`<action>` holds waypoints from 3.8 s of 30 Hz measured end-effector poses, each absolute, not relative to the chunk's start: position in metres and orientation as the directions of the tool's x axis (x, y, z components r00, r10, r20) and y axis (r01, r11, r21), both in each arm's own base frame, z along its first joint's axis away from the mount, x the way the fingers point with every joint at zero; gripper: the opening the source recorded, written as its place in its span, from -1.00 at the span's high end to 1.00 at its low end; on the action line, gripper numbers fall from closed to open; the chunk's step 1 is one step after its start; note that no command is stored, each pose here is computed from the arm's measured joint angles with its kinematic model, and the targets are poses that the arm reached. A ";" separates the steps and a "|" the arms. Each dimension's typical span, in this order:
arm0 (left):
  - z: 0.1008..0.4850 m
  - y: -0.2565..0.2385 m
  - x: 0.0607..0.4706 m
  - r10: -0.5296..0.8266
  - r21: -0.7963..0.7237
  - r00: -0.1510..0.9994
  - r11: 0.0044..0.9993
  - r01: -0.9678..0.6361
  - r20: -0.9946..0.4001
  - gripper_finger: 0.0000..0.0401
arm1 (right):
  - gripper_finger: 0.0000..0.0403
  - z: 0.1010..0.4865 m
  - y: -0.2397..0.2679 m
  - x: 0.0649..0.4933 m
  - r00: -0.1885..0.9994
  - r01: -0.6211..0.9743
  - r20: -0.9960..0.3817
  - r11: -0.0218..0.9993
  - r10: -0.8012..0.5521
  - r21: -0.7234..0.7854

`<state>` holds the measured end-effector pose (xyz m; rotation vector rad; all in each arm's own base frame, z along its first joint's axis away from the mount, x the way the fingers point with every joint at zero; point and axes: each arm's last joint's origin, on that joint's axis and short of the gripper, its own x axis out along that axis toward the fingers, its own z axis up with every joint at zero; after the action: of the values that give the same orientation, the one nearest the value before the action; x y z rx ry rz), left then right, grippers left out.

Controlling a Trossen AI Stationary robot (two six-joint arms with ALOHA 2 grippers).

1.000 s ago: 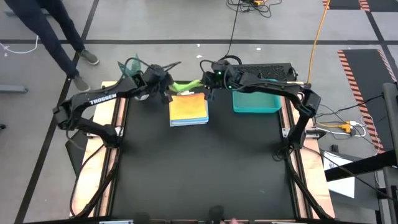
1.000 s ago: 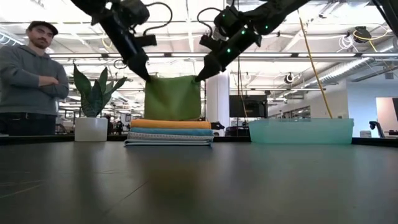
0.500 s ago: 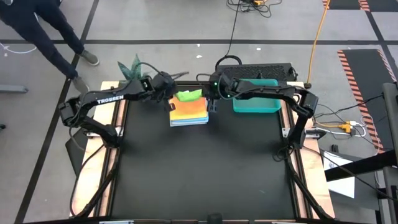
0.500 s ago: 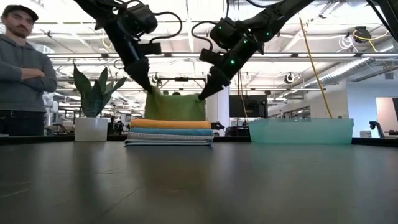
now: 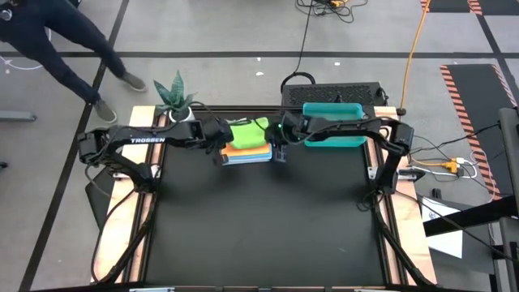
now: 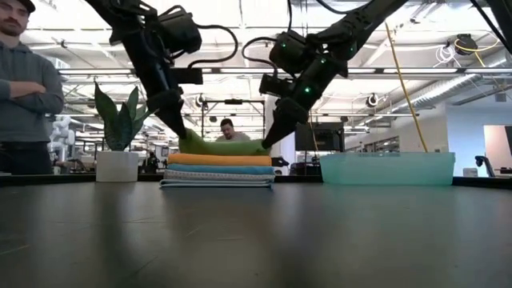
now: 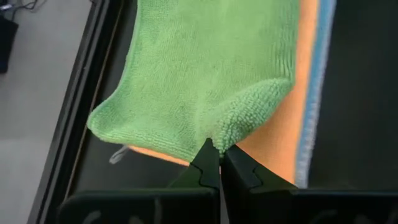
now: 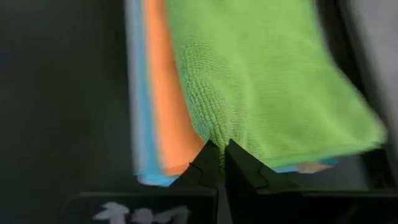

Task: Fold microfiber towels
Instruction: Stack the green microfiber towel on the yellow microfiber towel, then put the stacked microfiber towels into the green bin

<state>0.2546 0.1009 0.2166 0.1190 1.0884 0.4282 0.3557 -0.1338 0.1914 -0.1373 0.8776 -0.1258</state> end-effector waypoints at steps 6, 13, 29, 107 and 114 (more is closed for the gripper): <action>0.215 0.095 0.255 0.378 0.287 0.380 0.918 -0.274 -0.844 1.00 | 1.00 0.179 -0.120 0.354 0.623 0.039 -0.770 0.989 -0.133 -0.139; 0.210 0.092 0.253 0.303 0.223 0.355 0.943 -0.249 -0.884 0.79 | 0.95 0.177 -0.122 0.352 0.616 0.045 -0.776 0.990 -0.136 -0.137; 0.247 0.103 0.244 0.114 -0.094 0.668 0.959 -0.268 -0.736 0.30 | 0.30 0.215 -0.134 0.330 0.795 0.123 -0.605 0.962 0.050 0.242; 0.225 0.156 0.188 0.265 -0.541 0.614 0.300 -0.786 -0.744 0.41 | 0.50 0.227 -0.200 0.312 0.853 0.445 -0.512 0.654 -0.101 0.612; 0.219 0.153 0.184 0.221 -0.529 0.568 0.215 -0.821 -0.793 -0.03 | -0.17 0.203 -0.194 0.303 0.830 0.507 -0.552 0.515 -0.077 0.691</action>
<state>0.1841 0.1528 0.2191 -1.1313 0.6467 0.7965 0.3032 -0.1936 0.2032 0.9743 0.4939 -0.3685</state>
